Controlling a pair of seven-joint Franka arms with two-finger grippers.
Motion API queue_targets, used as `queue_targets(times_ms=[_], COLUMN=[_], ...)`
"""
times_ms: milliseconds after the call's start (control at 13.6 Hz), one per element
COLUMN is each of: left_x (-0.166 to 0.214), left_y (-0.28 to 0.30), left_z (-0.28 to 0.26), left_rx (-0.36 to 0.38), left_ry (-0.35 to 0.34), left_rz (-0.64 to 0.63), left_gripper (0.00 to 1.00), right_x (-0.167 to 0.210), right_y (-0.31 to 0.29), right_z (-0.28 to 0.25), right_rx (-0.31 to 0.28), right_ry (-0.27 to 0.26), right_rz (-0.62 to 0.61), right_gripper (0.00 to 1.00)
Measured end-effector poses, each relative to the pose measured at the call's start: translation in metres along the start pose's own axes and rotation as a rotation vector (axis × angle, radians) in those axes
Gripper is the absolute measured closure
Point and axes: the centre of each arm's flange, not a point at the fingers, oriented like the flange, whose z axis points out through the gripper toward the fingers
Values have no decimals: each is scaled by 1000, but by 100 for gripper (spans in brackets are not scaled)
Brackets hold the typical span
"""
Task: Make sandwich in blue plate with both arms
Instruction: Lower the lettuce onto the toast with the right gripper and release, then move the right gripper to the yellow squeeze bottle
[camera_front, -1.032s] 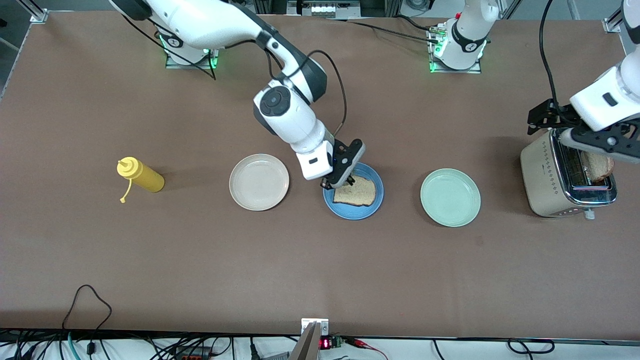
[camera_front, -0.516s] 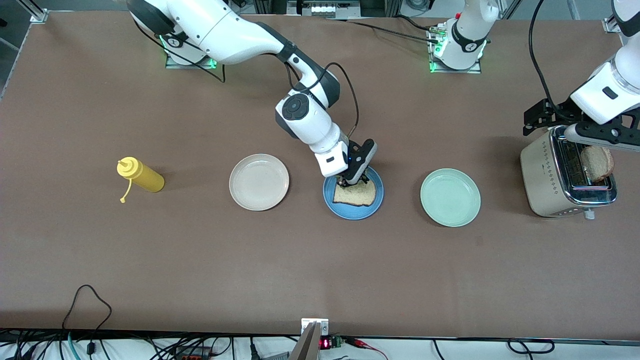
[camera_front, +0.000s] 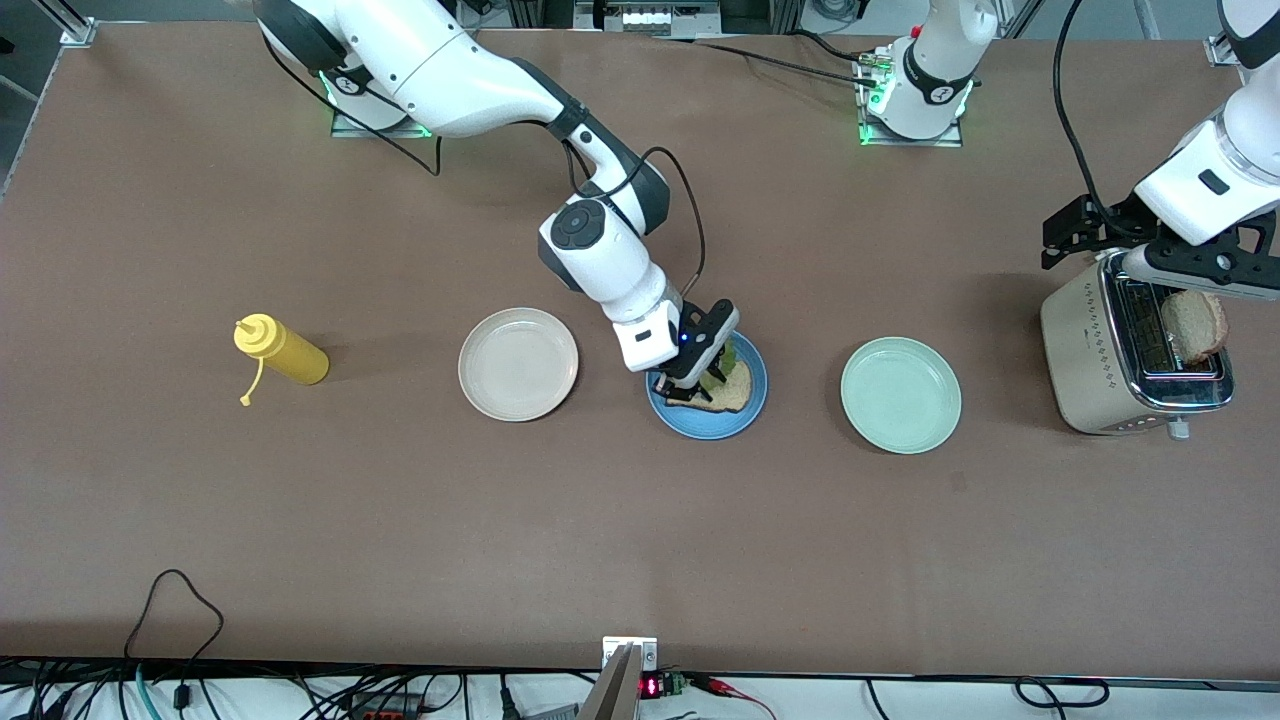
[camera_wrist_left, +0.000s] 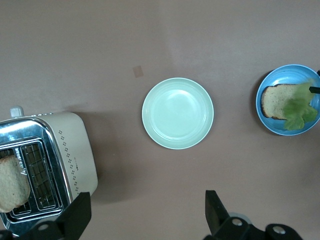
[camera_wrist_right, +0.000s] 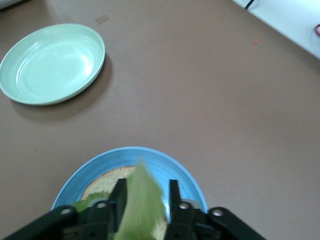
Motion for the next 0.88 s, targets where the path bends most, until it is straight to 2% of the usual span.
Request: queue_targets(times_ms=[221,295,369,663,885], left_x=[0,0,0,0,0], left_y=[1,1,1,2,3], left_z=[0,0,0,0,0], left_rx=[0,0,0,0,-1], left_ry=[-3,-4,-4,-5,-6], left_rz=[1,1,1,2,2], left_gripper=[0,0,0,0,0], right_x=[9,12,17,44,29], right_y=[19,34,50,100,151], right_z=[-13,-23,-39,-144,-217], right_rx=[-17,-21,-21,-30,-42], right_ry=[11,-12,-58,-214,-373], right_rz=[29,44,59,163,253], right_gripper=[19,10,0,0,0])
